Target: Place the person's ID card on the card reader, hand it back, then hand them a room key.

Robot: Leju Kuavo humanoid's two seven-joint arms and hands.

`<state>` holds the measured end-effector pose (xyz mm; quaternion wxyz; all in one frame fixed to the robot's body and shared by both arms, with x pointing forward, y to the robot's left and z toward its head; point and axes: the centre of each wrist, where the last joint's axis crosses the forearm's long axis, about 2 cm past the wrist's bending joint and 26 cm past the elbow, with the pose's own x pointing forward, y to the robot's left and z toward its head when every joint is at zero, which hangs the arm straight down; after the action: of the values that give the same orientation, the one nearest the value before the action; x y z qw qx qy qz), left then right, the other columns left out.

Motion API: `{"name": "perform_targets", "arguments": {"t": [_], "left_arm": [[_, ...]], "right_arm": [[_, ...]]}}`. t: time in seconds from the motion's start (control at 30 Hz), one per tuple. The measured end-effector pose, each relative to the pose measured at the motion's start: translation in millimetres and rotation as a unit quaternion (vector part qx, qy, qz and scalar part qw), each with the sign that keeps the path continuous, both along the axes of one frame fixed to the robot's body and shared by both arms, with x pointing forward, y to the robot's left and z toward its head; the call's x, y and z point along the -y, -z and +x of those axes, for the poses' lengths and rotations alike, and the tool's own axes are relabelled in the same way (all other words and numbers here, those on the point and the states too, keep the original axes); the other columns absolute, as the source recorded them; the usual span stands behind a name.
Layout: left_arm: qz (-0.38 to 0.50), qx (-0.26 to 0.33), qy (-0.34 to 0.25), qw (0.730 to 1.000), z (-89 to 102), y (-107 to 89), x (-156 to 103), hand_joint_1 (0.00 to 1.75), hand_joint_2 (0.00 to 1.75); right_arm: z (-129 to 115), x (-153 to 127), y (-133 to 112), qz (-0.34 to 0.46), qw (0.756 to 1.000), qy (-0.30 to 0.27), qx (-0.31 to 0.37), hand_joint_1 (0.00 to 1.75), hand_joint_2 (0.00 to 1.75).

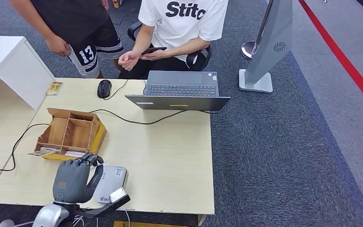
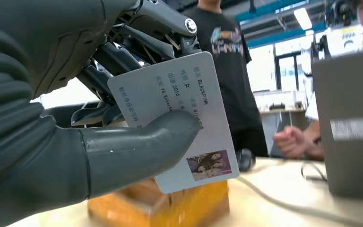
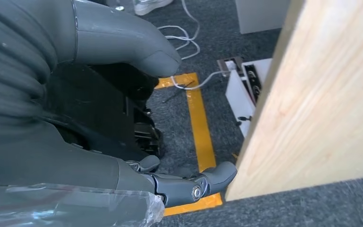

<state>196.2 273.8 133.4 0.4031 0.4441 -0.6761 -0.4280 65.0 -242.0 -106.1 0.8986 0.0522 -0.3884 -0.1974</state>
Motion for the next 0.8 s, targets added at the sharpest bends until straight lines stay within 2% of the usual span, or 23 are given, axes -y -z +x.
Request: {"name": "perform_targets", "arguments": {"t": [0.23, 0.4, 0.57, 0.8], "left_arm": [[0.029, 0.046, -0.052, 0.997, 46.8, -37.0, -24, 1.75, 1.75], [0.053, 0.066, -0.087, 0.993, 79.2, -71.9, -37, 1.75, 1.75], [0.062, 0.083, -0.101, 0.989, 87.1, -83.3, -41, 1.75, 1.75], [0.105, 0.088, -0.122, 0.983, 92.8, -81.3, -48, 1.75, 1.75]], "right_arm": [[7, -2, -1, -0.004, 0.999, -0.034, 0.008, 0.0, 1.75], [47, -7, -10, 0.0, 0.998, -0.048, 0.051, 0.0, 1.75], [59, -9, -13, 0.004, 0.997, -0.052, 0.065, 0.0, 1.75], [62, -11, -14, 0.008, 0.996, -0.054, 0.068, 0.0, 1.75]]}}
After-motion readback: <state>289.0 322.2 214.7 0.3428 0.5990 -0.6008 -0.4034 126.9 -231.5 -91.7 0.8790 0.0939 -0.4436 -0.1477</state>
